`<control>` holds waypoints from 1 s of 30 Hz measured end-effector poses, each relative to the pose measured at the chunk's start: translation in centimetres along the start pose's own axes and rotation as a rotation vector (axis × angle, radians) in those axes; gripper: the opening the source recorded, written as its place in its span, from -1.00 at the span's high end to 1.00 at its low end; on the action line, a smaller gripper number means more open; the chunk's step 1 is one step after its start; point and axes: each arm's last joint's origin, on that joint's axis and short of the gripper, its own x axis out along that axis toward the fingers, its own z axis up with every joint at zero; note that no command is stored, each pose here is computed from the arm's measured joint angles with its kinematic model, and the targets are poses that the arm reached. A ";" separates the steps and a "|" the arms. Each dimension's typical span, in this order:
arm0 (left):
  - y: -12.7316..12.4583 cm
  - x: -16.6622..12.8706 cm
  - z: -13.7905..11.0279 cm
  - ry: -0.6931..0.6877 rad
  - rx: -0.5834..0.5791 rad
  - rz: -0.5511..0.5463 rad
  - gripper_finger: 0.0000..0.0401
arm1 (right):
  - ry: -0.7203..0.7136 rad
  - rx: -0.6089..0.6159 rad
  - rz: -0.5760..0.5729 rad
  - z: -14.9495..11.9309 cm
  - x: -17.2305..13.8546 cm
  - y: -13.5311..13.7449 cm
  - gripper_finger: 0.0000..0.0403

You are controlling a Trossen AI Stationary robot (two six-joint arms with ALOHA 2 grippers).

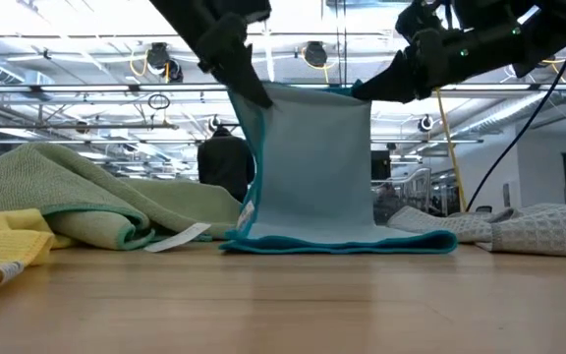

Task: Fold microfiber towels
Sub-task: Fold the blue towel

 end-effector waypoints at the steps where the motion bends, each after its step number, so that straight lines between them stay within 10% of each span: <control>1: -0.1 0.3 -0.1 0.008 -0.008 -0.001 0.95 | 0.000 0.022 0.000 0.0 0.0 0.0 0.98; 30: -5.8 1.2 -0.8 0.046 -0.013 -0.095 0.95 | 0.042 0.330 0.230 -3.7 -0.6 5.8 0.98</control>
